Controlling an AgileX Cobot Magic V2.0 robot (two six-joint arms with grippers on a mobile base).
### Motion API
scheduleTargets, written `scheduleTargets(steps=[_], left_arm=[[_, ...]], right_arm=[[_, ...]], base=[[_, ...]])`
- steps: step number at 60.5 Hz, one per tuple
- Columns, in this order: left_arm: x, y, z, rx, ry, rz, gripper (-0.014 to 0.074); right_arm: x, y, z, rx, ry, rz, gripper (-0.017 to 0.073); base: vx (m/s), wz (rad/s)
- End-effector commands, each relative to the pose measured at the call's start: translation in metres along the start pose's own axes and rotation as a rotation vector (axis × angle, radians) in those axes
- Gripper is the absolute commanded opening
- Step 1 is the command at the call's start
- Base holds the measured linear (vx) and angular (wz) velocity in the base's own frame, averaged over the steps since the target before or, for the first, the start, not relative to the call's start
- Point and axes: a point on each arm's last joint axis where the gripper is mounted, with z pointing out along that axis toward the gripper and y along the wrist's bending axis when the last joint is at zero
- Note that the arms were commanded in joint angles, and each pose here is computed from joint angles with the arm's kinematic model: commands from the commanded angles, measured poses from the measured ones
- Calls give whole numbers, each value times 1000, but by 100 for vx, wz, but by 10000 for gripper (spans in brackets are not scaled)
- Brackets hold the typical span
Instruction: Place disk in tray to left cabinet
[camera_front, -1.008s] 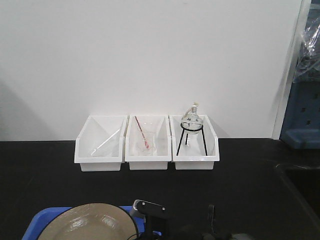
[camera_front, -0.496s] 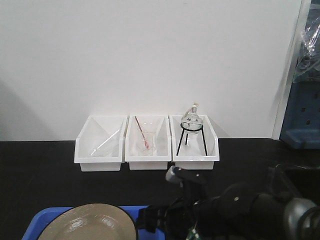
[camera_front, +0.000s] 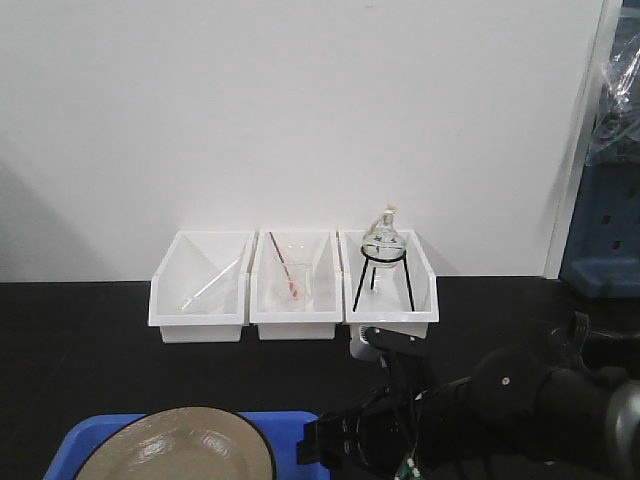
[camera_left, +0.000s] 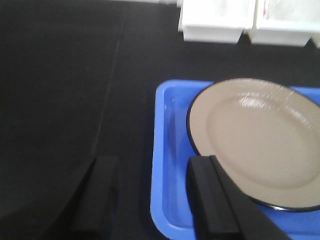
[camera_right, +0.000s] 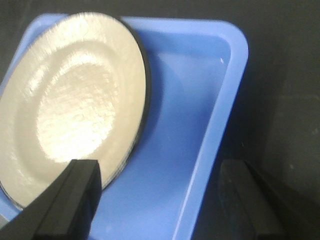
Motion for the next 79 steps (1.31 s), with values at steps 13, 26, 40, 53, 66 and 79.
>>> scheduleTargets(steps=[13, 26, 40, 53, 66, 79], left_arm=[[-50, -3, 66, 0, 239, -6, 491], [-67, -3, 131, 11, 396, 77, 491], [-64, -4, 193, 31, 514, 87, 491], [-51, -8, 229, 97, 580, 97, 491], [-33, -8, 248, 110, 629, 95, 491], [-27, -12, 252, 146, 660, 39, 491]], right_arm=[[-10, 2, -13, 39, -27, 13, 540], [-3, -4, 1, 42, 28, 41, 540], [-3, -7, 6, 54, 25, 43, 540], [-6, -5, 5, 49, 17, 46, 540], [-7, -4, 6, 42, 36, 86, 540], [-19, -2, 23, 19, 83, 75, 540]], base=[[0, 0], [0, 0], [0, 0], [0, 0], [0, 0], [0, 0]])
